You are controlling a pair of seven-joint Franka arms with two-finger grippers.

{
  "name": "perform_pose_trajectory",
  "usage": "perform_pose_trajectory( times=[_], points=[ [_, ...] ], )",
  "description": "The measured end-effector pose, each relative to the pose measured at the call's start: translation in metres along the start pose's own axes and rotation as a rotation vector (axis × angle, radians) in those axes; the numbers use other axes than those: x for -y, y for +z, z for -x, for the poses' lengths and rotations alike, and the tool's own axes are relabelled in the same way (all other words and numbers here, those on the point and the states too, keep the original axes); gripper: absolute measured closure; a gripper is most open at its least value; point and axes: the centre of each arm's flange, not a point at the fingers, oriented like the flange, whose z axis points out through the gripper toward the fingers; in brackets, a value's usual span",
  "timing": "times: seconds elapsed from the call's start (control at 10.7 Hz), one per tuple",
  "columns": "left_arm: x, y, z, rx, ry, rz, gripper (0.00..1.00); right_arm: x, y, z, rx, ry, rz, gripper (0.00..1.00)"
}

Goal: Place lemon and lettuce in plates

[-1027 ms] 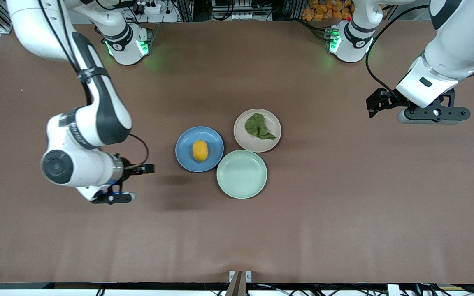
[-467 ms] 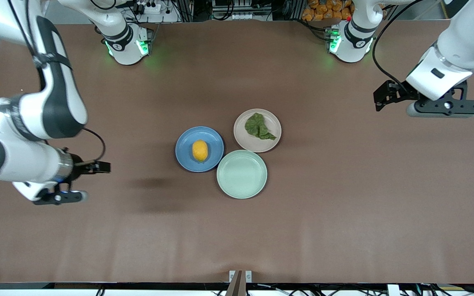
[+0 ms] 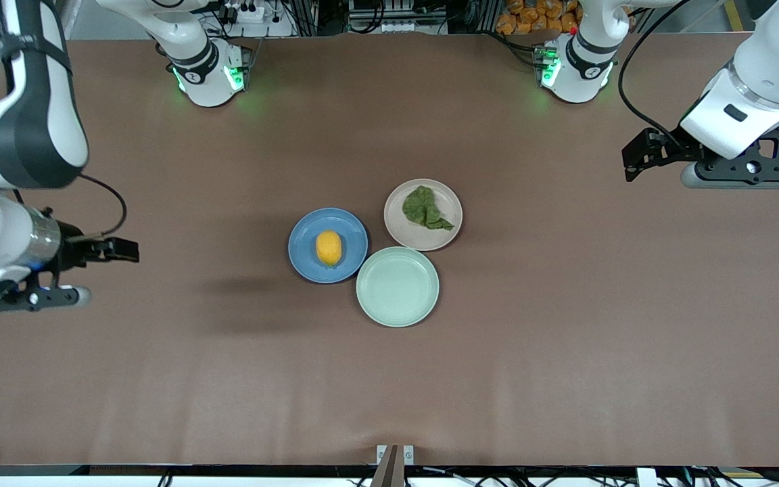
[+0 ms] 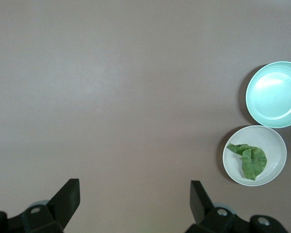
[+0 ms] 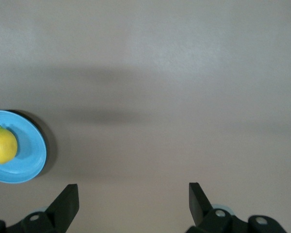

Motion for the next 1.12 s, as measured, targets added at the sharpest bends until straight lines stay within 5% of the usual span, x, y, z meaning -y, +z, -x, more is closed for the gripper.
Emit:
perform_pose_trajectory(
  times=[1.12],
  points=[
    [0.004,-0.001,-0.001,0.0,-0.006,0.0,0.0,-0.038,-0.104,0.121,-0.063,0.073,0.002,0.0]
  ],
)
